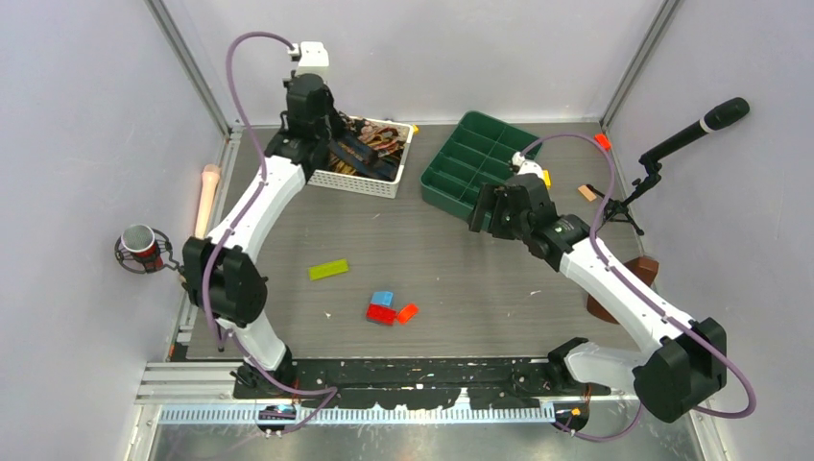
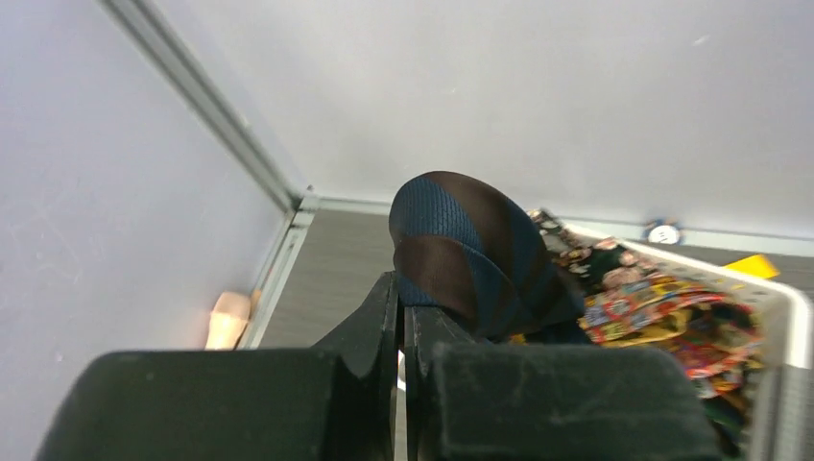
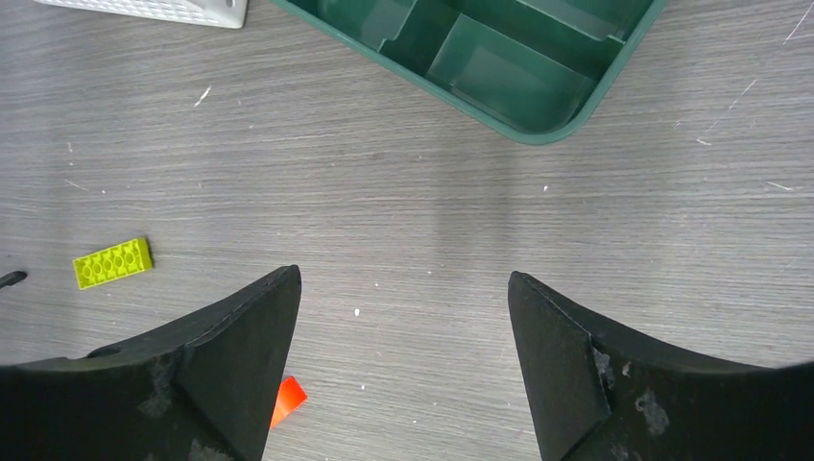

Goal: Roll the ties
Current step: Pick up the tie from the bin, then place the tie at the center of the board.

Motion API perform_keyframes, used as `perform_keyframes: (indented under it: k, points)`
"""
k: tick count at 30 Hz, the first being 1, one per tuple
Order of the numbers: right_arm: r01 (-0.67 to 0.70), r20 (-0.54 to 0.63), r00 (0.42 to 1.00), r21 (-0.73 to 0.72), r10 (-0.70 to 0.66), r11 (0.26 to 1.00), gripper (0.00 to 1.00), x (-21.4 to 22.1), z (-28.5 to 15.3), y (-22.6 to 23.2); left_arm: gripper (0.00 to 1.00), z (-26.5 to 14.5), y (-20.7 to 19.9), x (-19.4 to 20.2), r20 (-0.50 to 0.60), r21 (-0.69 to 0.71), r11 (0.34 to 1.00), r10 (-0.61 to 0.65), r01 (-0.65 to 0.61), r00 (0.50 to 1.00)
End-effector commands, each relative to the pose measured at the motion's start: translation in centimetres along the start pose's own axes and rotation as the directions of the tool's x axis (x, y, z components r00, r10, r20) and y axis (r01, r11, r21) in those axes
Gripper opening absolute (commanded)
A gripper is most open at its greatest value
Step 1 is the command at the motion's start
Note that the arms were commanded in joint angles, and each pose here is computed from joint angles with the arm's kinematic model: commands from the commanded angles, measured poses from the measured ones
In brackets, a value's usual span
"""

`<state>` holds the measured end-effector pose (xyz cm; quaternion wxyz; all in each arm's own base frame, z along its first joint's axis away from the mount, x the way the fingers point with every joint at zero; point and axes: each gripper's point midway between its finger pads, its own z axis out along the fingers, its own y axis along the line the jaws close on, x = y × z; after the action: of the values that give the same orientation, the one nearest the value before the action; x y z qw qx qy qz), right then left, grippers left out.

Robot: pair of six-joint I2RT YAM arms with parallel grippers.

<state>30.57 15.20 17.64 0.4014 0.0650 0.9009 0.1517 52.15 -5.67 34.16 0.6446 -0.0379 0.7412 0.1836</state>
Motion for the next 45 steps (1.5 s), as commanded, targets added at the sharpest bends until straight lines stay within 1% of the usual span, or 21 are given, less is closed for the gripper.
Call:
perform_keyframes:
  k: [1, 3, 8, 12, 14, 19, 24, 28, 31, 33, 34, 38, 41, 43, 44, 45]
  points:
    - [0.004, 0.098, 0.995, -0.048, 0.001, 0.999, 0.85, -2.0, -1.3, 0.8, 0.0, -3.0, -0.6, -6.6, 0.095, 0.166, 0.983, -0.094, 0.077, 0.991]
    - [0.004, 0.113, 0.994, -0.066, 0.004, 0.998, 0.85, -2.3, -1.6, 1.1, 0.0, -4.2, -1.2, -8.6, 0.112, 0.237, 0.968, -0.113, 0.084, 0.987]
    - [0.019, 0.157, 0.988, -0.127, 0.001, 0.992, 0.86, -3.1, -2.7, 2.0, 0.0, -7.4, -1.8, -13.9, 0.177, 0.349, 0.933, -0.16, 0.09, 0.971]
    - [0.016, 0.191, 0.981, -0.168, 0.017, 0.986, 0.86, -3.7, -3.4, 2.7, 0.0, -9.8, -2.7, -16.5, 0.209, 0.421, 0.904, -0.171, 0.069, 0.963]
    - [0.008, 0.209, 0.977, -0.192, 0.033, 0.981, 0.86, -4.1, -3.7, 3.1, 0.0, -10.7, -3.4, -16.9, 0.211, 0.458, 0.887, -0.165, 0.052, 0.963]
    - [-0.001, 0.254, 0.965, -0.244, 0.065, 0.97, 0.86, -5.4, -4.9, 4.1, 0.0, -12.6, -5.1, -16.7, 0.2, 0.548, 0.836, -0.152, 0.018, 0.968]
    - [-0.003, 0.28, 0.957, -0.252, 0.076, 0.968, 0.86, -6.2, -5.4, 4.3, 0.0, -14.4, -6.2, -16.2, 0.166, 0.625, 0.781, -0.163, 0.024, 0.972]
    - [-0.011, 0.27, 0.959, -0.263, 0.084, 0.965, 0.86, -6.2, -5.2, 4.7, 0.0, -15.8, -6.9, -15.4, 0.139, 0.676, 0.736, -0.169, 0.031, 0.976]
    - [-0.019, 0.262, 0.961, -0.273, 0.094, 0.962, 0.86, -6.1, -5.1, 4.8, 0.0, -16.9, -7.5, -14.1, 0.113, 0.707, 0.706, -0.164, 0.036, 0.98]
    - [-0.023, 0.258, 0.961, -0.278, 0.097, 0.96, 0.86, -6.1, -5.0, 4.9, 0.0, -17.6, -7.7, -13.3, 0.08, 0.717, 0.693, -0.181, 0.069, 0.98]
    - [-0.02, 0.255, 0.962, -0.282, 0.095, 0.959, 0.86, -6.0, -4.9, 5.0, 0.0, -18.1, -8.1, -12.9, 0.069, 0.738, 0.671, -0.178, 0.07, 0.982]
    - [0.003, 0.254, 0.964, -0.306, 0.079, 0.952, 0.86, -5.9, -4.6, 5.6, 0.0, -19.5, -8.9, -12.1, 0.038, 0.776, 0.624, -0.186, 0.088, 0.982]
    - [0.039, 0.268, 0.961, -0.377, 0.068, 0.925, 0.87, -6.0, -4.6, 6.9, 0.0, -20.5, -9.3, -12.2, 0.027, 0.797, 0.597, -0.187, 0.092, 0.982]
    - [0.078, 0.292, 0.954, -0.457, 0.067, 0.886, 0.88, -6.1, -4.9, 8.4, 0.0, -21.2, -9.4, -12.4, 0.021, 0.809, 0.58, -0.182, 0.09, 0.983]
    - [0.094, 0.323, 0.943, -0.49, 0.081, 0.867, 0.88, -6.5, -4.9, 9.0, 0.0, -21.6, -9.4, -12.5, 0.018, 0.816, 0.572, -0.178, 0.088, 0.984]
    - [0.098, 0.323, 0.942, -0.52, 0.089, 0.849, 0.88, -6.4, -5.1, 9.5, 0.0, -22.0, -9.4, -12.6, 0.017, 0.821, 0.565, -0.174, 0.086, 0.985]
